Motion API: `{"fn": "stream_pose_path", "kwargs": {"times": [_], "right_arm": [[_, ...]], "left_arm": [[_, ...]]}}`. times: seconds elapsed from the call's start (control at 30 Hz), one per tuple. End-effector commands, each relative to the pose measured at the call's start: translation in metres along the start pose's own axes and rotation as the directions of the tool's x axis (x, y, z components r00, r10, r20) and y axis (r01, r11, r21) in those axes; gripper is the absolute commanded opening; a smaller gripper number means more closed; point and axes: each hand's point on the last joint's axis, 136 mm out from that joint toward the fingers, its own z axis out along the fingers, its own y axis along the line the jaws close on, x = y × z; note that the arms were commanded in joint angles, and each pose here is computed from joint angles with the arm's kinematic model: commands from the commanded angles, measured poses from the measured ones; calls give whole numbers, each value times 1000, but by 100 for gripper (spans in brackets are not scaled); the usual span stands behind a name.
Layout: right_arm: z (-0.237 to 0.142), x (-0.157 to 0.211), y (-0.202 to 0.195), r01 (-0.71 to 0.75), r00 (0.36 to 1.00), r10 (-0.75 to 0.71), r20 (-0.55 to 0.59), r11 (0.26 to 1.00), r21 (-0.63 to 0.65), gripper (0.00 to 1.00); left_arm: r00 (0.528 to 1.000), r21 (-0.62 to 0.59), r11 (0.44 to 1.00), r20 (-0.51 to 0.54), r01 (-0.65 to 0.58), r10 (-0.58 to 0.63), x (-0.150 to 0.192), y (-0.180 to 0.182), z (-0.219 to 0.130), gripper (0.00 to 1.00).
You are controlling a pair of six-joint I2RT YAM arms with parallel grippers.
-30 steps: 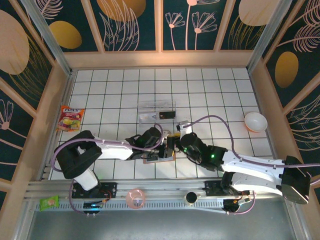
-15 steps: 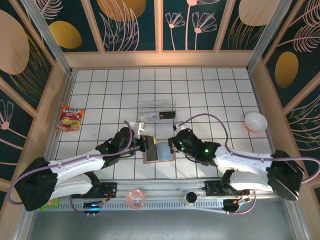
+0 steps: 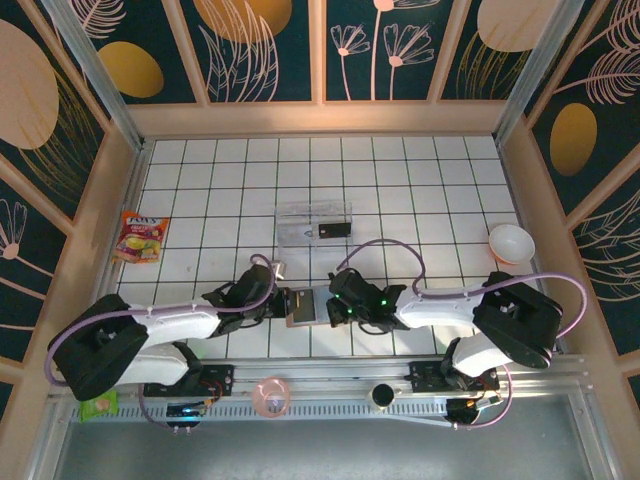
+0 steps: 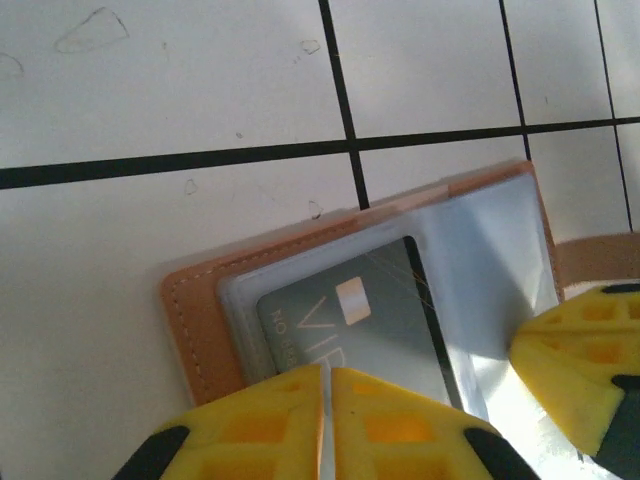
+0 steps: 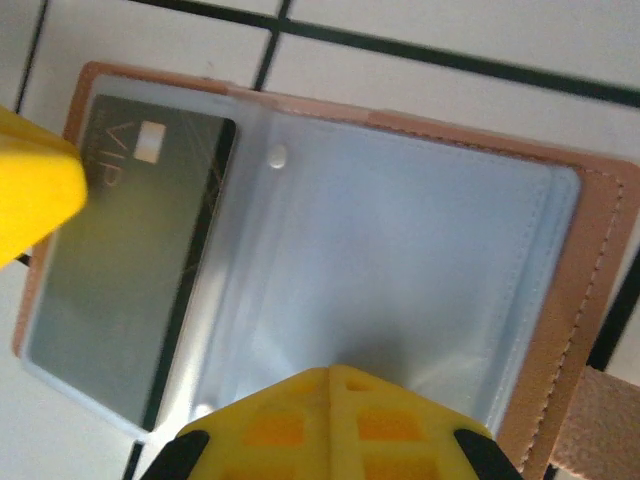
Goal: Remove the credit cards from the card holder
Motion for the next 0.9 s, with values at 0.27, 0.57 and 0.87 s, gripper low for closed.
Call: {"fn": "stream_pose_path", "kwargs": {"times": [0.27, 0.57, 0.87], "right_arm": [[-25, -24, 14, -13, 995, 13, 104, 1000, 3, 11], [-16, -47, 61, -119, 992, 125, 8, 958, -260, 32], [1, -43, 59, -195, 981, 184, -67, 944, -266, 35]], "left_arm": [[1000, -8, 1000, 13, -29, 29, -5, 1, 3, 6], [997, 8, 1000, 69, -30, 29, -13, -4, -14, 17], [996, 16, 1000, 81, -26, 25, -11, 0, -13, 26]]}}
